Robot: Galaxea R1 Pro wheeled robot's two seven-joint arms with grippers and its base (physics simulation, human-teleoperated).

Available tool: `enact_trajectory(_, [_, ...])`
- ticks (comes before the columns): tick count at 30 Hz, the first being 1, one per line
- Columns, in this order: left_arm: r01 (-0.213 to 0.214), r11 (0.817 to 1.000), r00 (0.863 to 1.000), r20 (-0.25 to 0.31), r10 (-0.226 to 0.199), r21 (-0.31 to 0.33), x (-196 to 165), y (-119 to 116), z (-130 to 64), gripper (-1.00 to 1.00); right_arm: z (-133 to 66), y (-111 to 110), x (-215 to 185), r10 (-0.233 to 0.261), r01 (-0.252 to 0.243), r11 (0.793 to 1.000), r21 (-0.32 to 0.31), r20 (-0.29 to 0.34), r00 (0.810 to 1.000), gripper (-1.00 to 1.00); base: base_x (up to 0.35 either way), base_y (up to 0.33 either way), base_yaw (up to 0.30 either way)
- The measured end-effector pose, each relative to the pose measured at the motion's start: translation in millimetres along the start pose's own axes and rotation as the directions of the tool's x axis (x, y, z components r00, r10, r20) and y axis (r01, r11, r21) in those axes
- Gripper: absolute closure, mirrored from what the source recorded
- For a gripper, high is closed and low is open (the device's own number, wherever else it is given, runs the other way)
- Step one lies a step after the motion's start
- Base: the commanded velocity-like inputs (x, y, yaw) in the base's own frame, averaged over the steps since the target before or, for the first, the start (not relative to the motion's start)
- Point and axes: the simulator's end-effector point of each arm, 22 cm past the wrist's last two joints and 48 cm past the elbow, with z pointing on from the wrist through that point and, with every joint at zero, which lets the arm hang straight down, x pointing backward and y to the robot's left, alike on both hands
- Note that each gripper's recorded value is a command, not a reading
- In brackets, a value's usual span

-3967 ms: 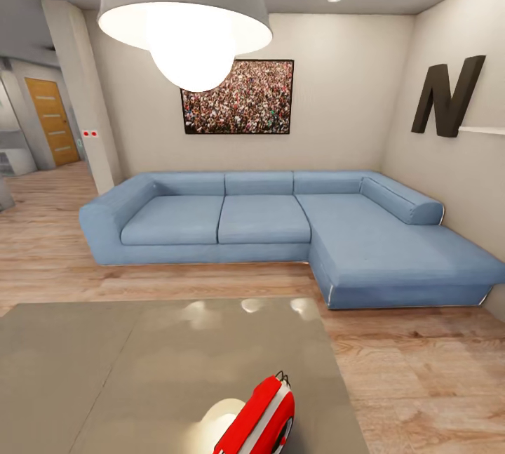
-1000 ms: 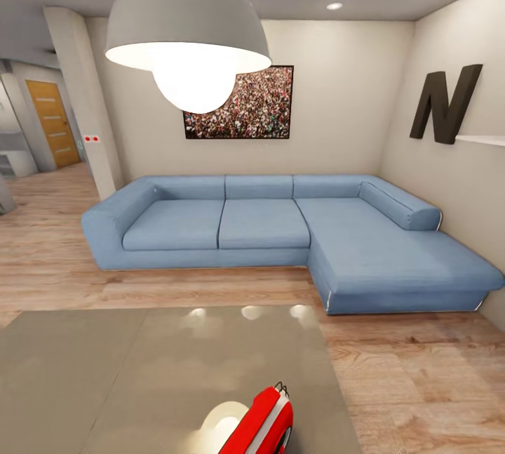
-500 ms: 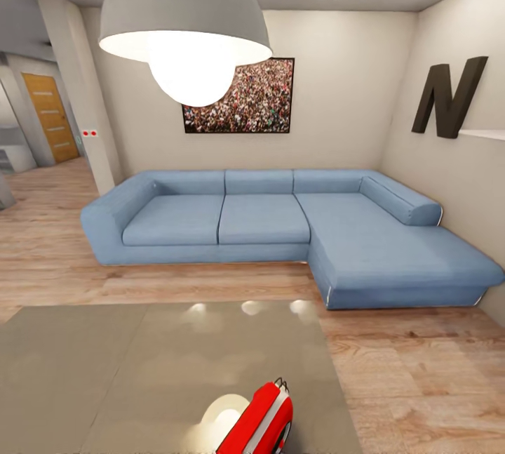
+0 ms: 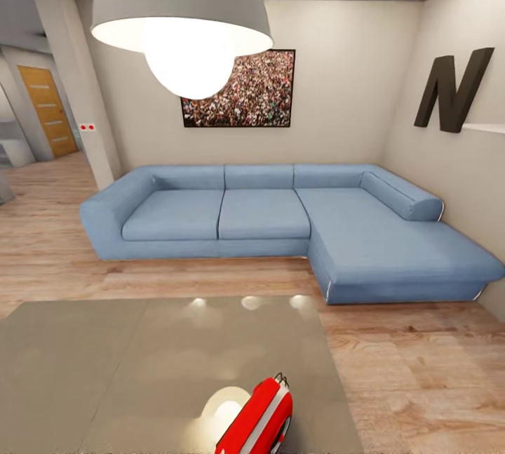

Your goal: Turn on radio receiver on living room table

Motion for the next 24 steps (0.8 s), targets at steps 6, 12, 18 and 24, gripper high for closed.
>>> enact_trajectory(6, [0.003,1.000,1.000,-0.010,-0.003,-0.001,4,1,0.0,-1.00,0.0,0,4,0.000,0.000,1.000,0.000,-0.010,1.000,-1.00,0.000,0.000,0.000])
enact_trajectory(12, [0.001,1.000,1.000,-0.021,-0.001,0.001,8,0,0.0,-1.00,-0.1,0,8,0.000,0.000,1.000,0.000,-0.020,1.000,-1.00,0.000,0.000,0.000])
enact_trajectory(18, [-0.004,1.000,1.000,-0.030,0.004,0.000,12,2,0.0,-1.00,-0.3,0,11,-0.001,0.001,1.000,0.000,-0.029,1.000,-1.00,0.000,0.000,0.000])
enact_trajectory(24, [-0.003,1.000,0.999,-0.040,0.003,0.000,16,2,-0.1,-1.00,-0.4,-1,15,-0.001,0.001,1.000,0.001,-0.039,0.999,-1.00,0.000,0.000,0.000])
